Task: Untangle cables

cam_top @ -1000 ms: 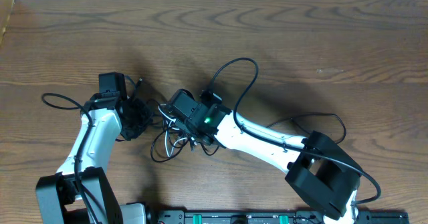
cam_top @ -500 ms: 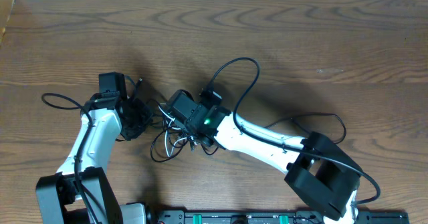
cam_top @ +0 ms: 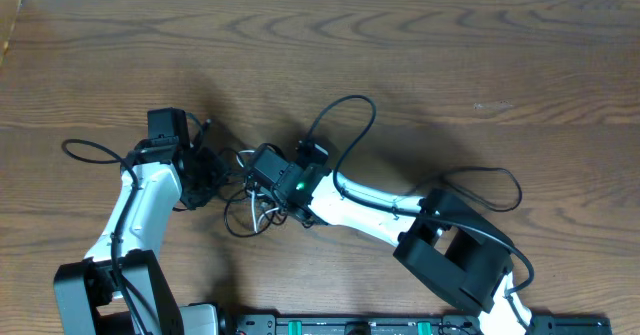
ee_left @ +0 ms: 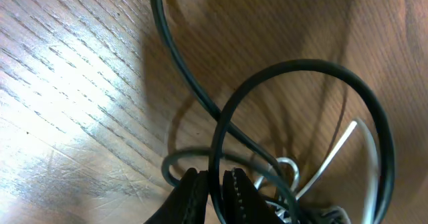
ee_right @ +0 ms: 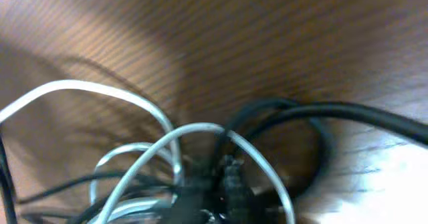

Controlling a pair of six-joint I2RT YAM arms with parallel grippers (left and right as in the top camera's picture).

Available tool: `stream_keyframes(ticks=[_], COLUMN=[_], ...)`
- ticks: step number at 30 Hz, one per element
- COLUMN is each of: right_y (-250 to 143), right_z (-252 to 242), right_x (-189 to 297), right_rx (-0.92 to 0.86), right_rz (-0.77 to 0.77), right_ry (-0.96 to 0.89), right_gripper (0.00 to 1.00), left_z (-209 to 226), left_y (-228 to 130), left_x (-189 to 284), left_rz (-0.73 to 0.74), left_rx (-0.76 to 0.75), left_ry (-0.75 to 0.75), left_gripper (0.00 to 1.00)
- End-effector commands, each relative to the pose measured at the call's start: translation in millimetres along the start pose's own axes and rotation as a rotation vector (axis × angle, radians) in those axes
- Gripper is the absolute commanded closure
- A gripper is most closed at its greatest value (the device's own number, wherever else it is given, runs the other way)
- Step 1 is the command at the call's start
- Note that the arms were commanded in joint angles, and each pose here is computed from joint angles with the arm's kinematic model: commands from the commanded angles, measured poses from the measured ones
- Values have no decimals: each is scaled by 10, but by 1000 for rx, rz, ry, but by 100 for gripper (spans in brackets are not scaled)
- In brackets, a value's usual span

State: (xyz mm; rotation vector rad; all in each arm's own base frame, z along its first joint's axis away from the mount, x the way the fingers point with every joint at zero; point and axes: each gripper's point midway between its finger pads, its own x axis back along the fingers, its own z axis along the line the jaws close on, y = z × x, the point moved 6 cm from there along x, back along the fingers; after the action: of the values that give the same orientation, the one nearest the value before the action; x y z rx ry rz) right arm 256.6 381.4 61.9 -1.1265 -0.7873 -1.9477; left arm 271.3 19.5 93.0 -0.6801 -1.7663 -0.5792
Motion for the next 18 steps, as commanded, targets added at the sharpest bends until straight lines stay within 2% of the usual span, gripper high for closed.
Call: stream_keyframes(ticks=[1, 8, 18], right_y=[77, 277, 458], right_z=[-72, 170, 467], right_x=[-20, 552, 1624], right_rx=[64, 310, 696], right_rz=[-17, -55, -204], right_ry=[-30, 77, 282], right_gripper=[99, 99, 99], left_z=[25, 25, 25], left_y=[-15, -15, -15], left_x=[-21, -21, -21], left_rz=[3, 3, 3], left_rx=[-13, -13, -14], left_ry=[15, 15, 15], left_gripper=[86, 85, 85])
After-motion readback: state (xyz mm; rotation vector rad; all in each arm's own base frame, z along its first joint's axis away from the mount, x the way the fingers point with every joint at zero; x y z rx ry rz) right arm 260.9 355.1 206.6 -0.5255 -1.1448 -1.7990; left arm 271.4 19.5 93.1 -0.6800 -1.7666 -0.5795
